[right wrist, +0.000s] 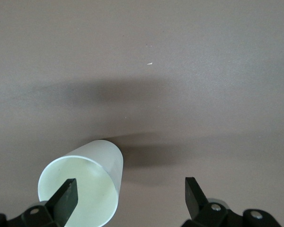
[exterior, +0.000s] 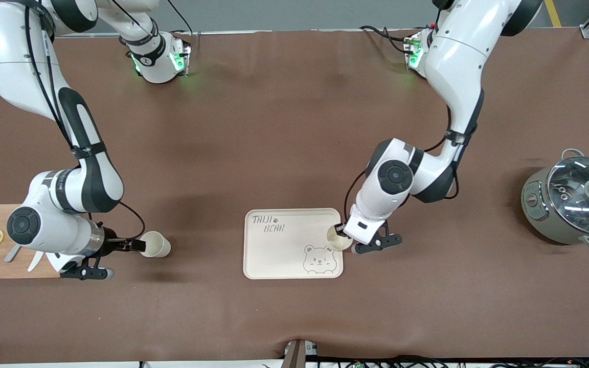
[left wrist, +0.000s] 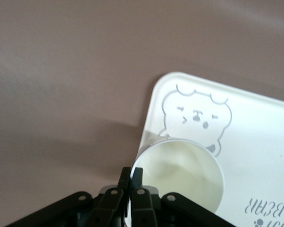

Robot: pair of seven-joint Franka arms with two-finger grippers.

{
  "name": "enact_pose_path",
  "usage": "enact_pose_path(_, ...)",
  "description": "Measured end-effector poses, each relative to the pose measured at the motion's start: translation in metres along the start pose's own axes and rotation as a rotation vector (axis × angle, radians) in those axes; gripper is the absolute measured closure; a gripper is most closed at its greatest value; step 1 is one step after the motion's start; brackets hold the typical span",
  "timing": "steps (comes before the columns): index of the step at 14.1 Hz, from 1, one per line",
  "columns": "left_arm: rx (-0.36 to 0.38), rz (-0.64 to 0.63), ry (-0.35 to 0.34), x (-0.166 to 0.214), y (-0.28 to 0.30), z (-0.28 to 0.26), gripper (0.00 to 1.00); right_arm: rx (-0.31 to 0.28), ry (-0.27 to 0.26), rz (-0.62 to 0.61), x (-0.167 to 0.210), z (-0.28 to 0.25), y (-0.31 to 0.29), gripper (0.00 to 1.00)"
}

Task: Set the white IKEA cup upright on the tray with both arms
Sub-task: 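Lower the held cup onto the bear tray and open the left gripper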

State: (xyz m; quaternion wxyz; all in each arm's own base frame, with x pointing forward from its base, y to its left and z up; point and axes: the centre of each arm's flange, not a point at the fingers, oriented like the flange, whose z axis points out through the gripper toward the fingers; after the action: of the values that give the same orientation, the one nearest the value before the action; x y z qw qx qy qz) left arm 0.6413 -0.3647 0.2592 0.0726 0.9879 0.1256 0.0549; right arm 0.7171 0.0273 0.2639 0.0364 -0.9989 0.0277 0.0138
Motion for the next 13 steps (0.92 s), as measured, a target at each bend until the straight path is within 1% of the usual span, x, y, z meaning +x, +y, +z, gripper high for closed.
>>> enact_pose_path(4,0.055,0.014,-0.055,-0.027,0.017,0.007,0.96,-0.001,-0.021,-0.003,-0.002,0.013,-0.001,0.00)
enact_pose_path(8,0.081,0.018,-0.056,-0.045,0.031,0.010,0.96,-0.002,-0.043,-0.003,-0.006,0.026,-0.001,0.00)
enact_pose_path(13,0.100,0.018,-0.047,-0.045,0.028,0.014,0.96,-0.004,-0.063,-0.007,-0.011,0.035,-0.003,0.00)
